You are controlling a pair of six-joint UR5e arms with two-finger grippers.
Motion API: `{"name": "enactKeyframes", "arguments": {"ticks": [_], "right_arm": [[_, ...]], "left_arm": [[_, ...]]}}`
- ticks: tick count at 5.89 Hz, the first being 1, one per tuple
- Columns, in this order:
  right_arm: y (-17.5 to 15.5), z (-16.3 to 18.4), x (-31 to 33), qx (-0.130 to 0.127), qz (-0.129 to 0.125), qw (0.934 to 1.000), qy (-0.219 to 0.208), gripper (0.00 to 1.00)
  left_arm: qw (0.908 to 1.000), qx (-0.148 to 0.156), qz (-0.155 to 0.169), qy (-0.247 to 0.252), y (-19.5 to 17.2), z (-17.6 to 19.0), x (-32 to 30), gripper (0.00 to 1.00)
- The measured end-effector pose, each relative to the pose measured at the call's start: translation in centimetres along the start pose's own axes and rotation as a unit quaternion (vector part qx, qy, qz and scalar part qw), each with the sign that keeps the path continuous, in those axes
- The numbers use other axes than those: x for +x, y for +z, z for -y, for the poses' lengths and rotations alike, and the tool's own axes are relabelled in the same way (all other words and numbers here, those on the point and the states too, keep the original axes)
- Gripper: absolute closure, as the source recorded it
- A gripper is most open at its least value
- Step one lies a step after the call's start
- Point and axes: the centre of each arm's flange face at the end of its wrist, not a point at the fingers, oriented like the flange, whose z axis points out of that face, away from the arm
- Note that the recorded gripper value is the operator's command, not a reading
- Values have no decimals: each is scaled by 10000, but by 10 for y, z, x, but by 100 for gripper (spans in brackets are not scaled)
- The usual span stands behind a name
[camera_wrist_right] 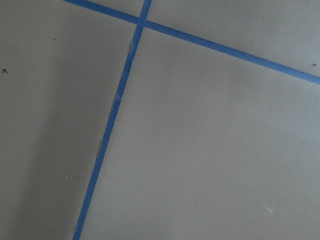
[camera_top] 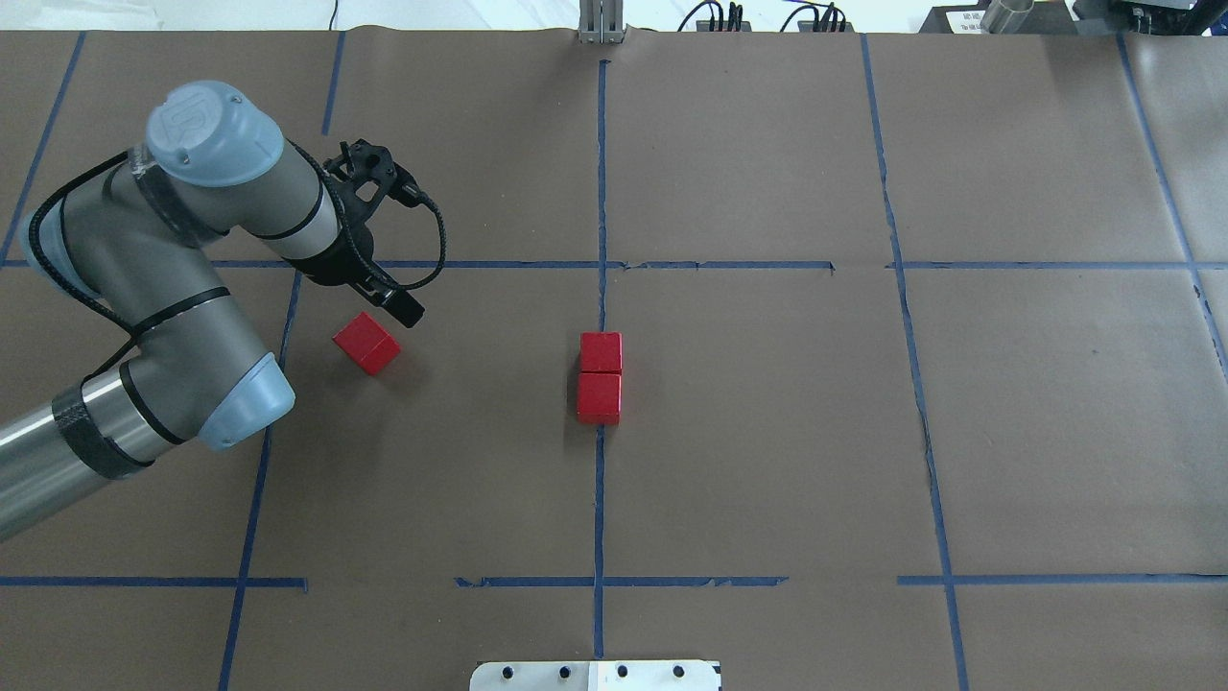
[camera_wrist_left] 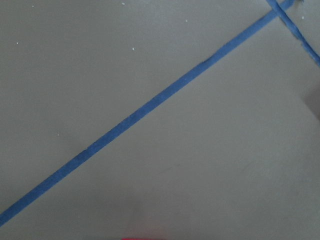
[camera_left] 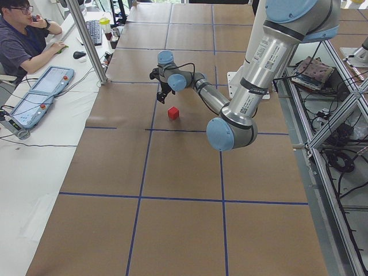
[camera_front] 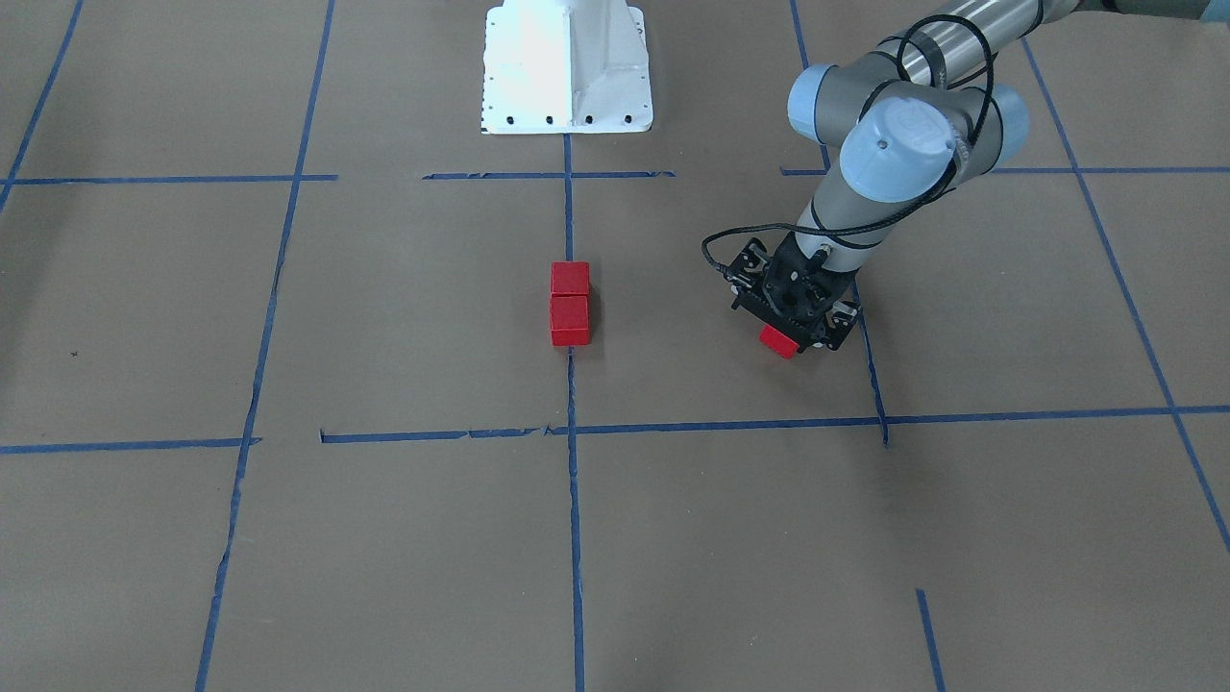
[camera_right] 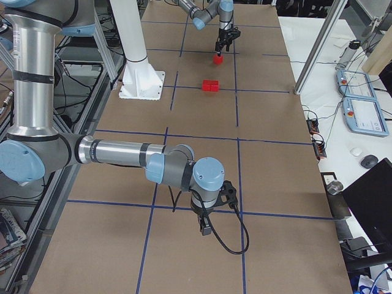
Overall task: Form red blocks into L shape at center
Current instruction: 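Lower the left gripper and grasp the last red cube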
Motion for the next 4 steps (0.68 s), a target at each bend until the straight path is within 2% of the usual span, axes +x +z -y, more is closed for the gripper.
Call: {"name": "enactKeyframes", "arguments": {"ticks": [1, 3, 4], "right_arm": [[0, 0, 0, -2, 1, 10000, 2, 0], [0, 0, 0, -2, 1, 10000, 2, 0], [0, 0, 0, -4, 2, 10000, 4, 0]], "left_arm": [[10000, 45, -25, -16, 4, -7, -5, 0], [9984, 4, -48, -572, 10, -14, -6, 0], [9976, -28, -25, -685, 14, -18, -8, 0]]}}
